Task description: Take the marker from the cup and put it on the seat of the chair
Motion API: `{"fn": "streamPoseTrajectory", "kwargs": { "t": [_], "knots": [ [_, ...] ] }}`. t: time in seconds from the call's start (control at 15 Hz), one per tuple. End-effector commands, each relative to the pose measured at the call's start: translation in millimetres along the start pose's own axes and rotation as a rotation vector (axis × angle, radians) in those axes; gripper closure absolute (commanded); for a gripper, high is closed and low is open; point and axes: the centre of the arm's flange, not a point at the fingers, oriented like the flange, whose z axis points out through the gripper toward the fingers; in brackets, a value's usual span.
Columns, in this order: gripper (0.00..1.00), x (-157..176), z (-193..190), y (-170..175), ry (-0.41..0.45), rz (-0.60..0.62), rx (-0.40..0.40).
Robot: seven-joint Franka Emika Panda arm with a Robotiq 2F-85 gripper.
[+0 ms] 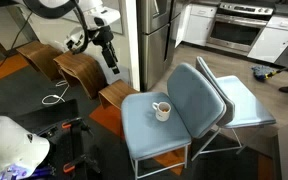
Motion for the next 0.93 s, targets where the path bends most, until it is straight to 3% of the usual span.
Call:
{"fn": "streamPoseTrajectory", "kwargs": {
  "t": [0.0,0.4,0.87],
  "knots": [
    [0.0,0,0,0,0.0,0.0,0.0],
    [0.0,0,0,0,0.0,0.0,0.0],
    [0.0,21,35,-24,-0.016,-0.238,-0.016]
  ]
}}
